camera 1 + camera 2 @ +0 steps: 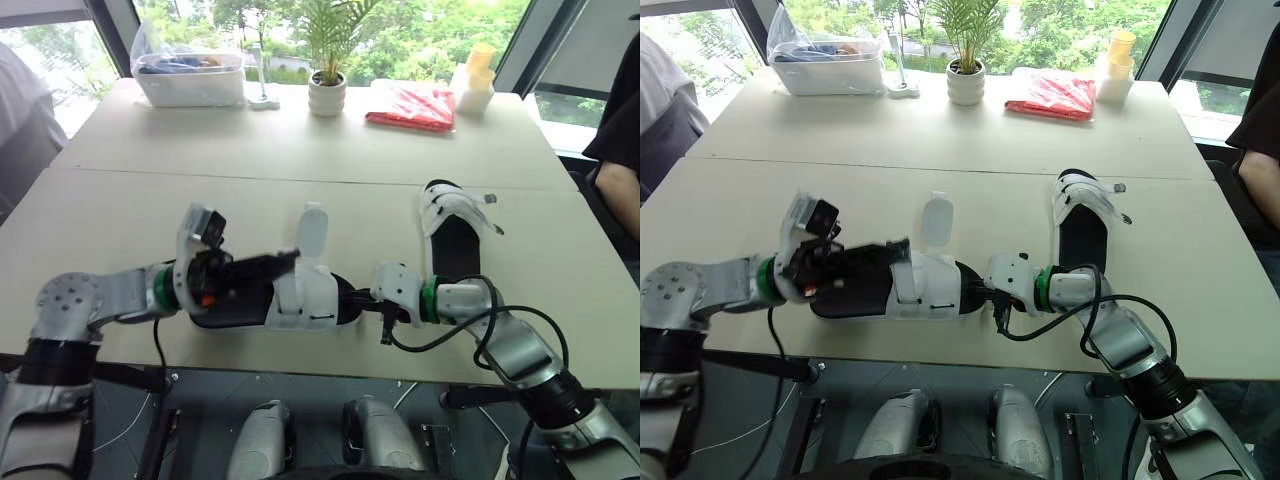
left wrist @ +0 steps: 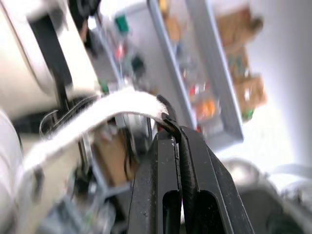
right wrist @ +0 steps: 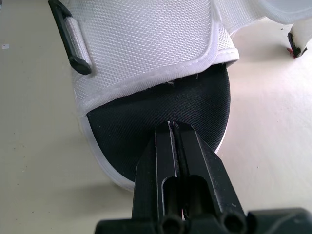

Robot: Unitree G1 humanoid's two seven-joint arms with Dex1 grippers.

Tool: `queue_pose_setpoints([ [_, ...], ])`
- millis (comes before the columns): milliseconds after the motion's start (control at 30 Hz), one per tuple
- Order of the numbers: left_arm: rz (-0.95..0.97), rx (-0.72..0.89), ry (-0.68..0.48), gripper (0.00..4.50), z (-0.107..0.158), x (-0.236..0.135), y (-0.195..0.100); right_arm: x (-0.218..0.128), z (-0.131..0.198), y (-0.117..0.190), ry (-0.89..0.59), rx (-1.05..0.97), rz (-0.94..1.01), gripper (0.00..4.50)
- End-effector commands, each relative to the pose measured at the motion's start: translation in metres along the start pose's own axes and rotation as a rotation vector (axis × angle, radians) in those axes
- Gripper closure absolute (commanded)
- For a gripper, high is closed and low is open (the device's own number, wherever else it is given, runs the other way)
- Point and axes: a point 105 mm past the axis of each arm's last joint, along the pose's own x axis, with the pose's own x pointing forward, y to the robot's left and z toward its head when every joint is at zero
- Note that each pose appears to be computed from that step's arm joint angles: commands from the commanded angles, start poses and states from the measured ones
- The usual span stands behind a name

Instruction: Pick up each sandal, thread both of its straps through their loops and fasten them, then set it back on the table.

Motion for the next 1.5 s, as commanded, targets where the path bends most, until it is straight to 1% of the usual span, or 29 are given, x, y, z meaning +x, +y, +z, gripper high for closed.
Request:
queue_pose_setpoints([
  [33,0.087,0.028,-0.120,4.46,0.030,0.000,0.000,0.010,-0.046,0.025,0.156,0.108,0.084,4.50],
  [67,0.132,0.018,-0.168,4.46,0.038,0.000,0.006,0.010,-0.046,0.026,0.155,0.108,0.084,4.50],
  [100,0.165,0.016,-0.184,4.46,0.041,0.000,0.009,0.011,-0.046,0.026,0.154,0.108,0.083,4.50],
  [133,0.181,0.032,-0.178,4.46,0.041,0.000,0.008,0.011,-0.046,0.026,0.154,0.108,0.082,4.50],
  [200,0.185,0.072,-0.124,4.46,0.034,0.002,0.001,0.010,-0.047,0.026,0.155,0.111,0.078,4.50],
  [233,0.177,0.094,-0.108,4.22,0.032,0.003,-0.003,0.009,-0.047,0.026,0.156,0.112,0.075,4.50],
  [300,0.140,0.148,-0.075,3.66,0.031,0.004,-0.017,0.008,-0.048,0.027,0.159,0.113,0.073,4.50],
  [333,0.128,0.188,-0.047,3.25,0.030,0.004,-0.024,0.007,-0.048,0.027,0.160,0.114,0.072,4.50],
  [367,0.142,0.233,-0.019,2.74,0.029,0.003,-0.027,0.007,-0.048,0.028,0.161,0.116,0.070,4.50],
  [433,0.230,0.349,0.039,1.76,0.030,0.003,-0.023,0.005,-0.048,0.029,0.162,0.117,0.069,4.50],
  [467,0.307,0.416,0.070,1.32,0.033,0.002,-0.015,0.004,-0.049,0.029,0.163,0.118,0.069,4.50],
  [500,0.372,0.489,0.109,0.77,0.035,0.001,-0.008,0.003,-0.049,0.030,0.164,0.119,0.068,4.50],
  [533,0.403,0.558,0.140,0.29,0.037,0.002,-0.003,0.003,-0.050,0.030,0.165,0.120,0.068,4.50],
  [633,0.468,0.661,0.249,0.29,0.037,0.001,0.017,0.002,-0.050,0.029,0.168,0.121,0.066,4.50],
  [700,0.482,0.699,0.321,0.29,0.033,-0.001,0.029,0.002,-0.050,0.029,0.168,0.121,0.065,4.50],
  [867,0.427,0.707,0.388,0.29,0.028,0.004,0.035,0.004,-0.049,0.028,0.169,0.119,0.064,4.50],
  [967,0.396,0.691,0.387,0.29,0.027,0.009,0.035,0.005,-0.048,0.027,0.165,0.119,0.062,4.50],
  [1000,0.371,0.677,0.375,0.52,0.026,0.012,0.034,0.005,-0.048,0.027,0.165,0.119,0.061,4.50],
  [1067,0.318,0.647,0.377,1.11,0.021,0.017,0.031,0.006,-0.048,0.027,0.164,0.119,0.061,4.50],
  [1167,0.337,0.617,0.406,2.43,0.016,0.015,0.036,0.006,-0.048,0.026,0.162,0.120,0.058,4.50],
  [1267,0.377,0.624,0.428,3.84,0.014,0.010,0.043,0.006,-0.048,0.025,0.162,0.120,0.054,4.50],
  [1300,0.380,0.620,0.431,4.37,0.013,0.009,0.043,0.006,-0.048,0.025,0.162,0.120,0.054,4.50],
  [1367,0.372,0.616,0.425,4.45,0.014,0.010,0.042,0.006,-0.047,0.024,0.163,0.119,0.053,4.50],
  [1500,0.272,0.605,0.376,4.45,0.021,0.018,0.018,0.005,-0.048,0.023,0.164,0.118,0.050,4.50],
])
